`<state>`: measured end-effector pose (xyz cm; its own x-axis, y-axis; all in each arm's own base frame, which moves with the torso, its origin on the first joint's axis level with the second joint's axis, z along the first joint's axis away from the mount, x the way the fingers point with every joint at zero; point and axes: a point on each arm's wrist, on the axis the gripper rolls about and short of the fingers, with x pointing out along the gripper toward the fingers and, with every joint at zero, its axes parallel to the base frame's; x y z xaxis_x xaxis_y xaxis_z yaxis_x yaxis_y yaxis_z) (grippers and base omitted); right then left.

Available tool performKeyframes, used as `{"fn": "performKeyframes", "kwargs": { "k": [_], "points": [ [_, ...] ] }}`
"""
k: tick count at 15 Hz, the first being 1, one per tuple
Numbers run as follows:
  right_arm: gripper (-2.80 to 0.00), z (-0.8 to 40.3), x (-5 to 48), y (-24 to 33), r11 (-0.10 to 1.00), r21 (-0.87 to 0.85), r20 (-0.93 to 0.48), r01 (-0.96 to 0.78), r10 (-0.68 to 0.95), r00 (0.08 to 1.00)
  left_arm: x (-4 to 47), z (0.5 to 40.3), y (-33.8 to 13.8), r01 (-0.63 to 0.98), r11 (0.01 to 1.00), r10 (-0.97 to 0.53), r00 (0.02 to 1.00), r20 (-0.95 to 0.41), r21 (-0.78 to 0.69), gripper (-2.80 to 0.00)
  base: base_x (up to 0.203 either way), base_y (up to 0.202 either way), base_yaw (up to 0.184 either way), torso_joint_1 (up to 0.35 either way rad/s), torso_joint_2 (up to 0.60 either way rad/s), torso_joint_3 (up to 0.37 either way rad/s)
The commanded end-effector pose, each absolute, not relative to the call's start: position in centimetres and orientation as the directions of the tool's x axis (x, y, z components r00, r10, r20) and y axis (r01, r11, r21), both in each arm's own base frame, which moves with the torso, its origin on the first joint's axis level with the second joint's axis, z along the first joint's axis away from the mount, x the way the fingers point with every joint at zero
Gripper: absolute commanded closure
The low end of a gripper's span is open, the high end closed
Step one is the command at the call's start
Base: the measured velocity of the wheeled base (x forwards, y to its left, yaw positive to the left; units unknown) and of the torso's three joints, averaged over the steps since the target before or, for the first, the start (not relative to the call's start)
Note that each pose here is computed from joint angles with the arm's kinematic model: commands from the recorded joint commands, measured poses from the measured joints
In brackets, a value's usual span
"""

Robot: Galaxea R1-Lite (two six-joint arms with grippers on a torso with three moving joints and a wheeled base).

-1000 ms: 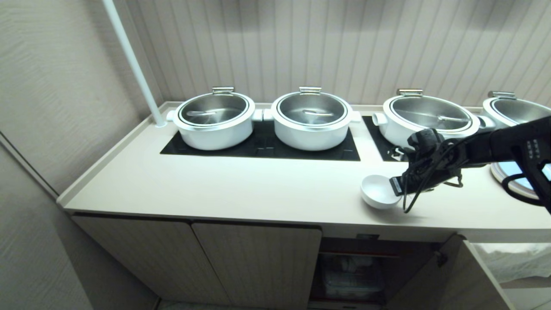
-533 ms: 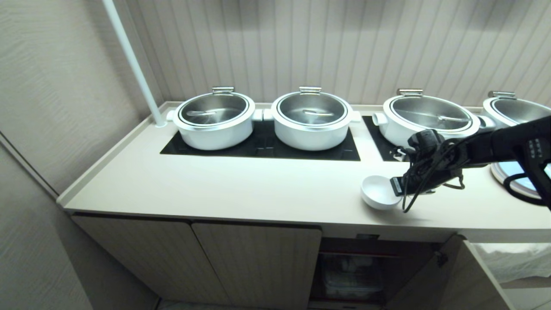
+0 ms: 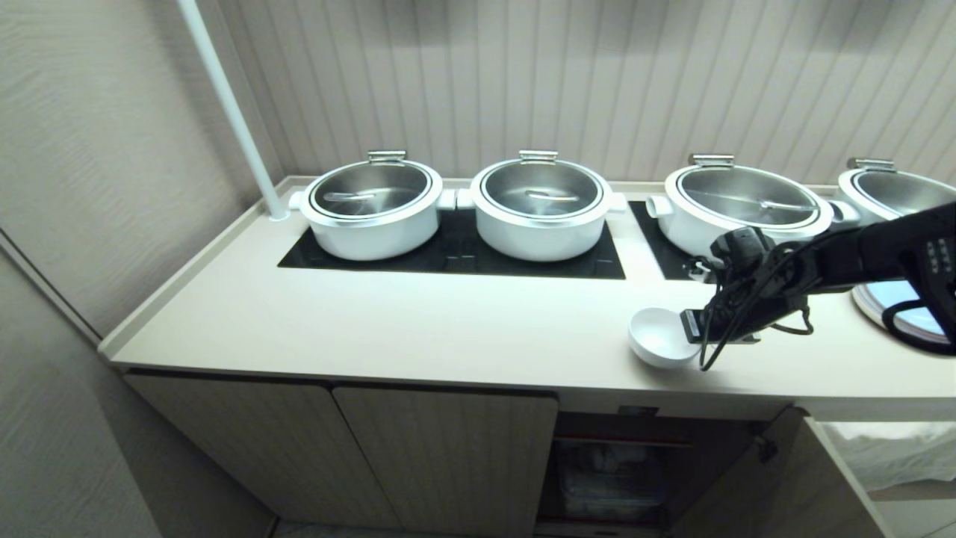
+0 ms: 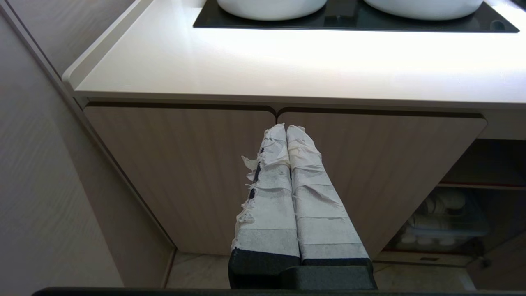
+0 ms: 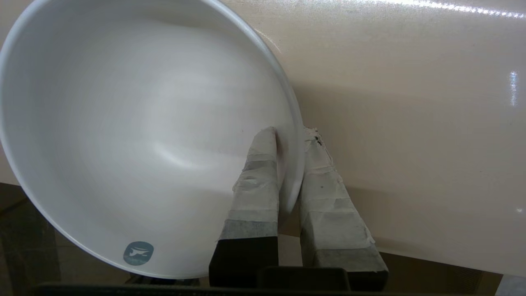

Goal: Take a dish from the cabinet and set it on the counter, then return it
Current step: Pick up the bowl from the table

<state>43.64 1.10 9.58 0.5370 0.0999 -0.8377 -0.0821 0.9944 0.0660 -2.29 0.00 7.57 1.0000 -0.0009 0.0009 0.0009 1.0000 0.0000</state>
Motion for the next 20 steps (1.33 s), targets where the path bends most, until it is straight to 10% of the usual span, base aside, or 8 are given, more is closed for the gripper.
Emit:
{"fn": "performKeyframes", "kwargs": {
  "k": [1,20],
  "points": [
    [0.00,9.78,43.54,1.10,0.994,0.068,-0.836,-0.082,0.101,0.539,-2.28,7.55,0.00,0.001,1.000,-0.001,1.000,0.000,0.000,0.00,0.000,0.000,0.000,0.000,0.00,0.000],
    [0.00,10.16,43.10,1.14,0.982,0.173,-0.845,0.081,0.105,0.525,-2.29,7.57,0.00,0.001,1.000,-0.001,1.000,0.001,0.000,0.00,0.000,0.000,0.000,0.000,0.00,0.000]
  ]
}}
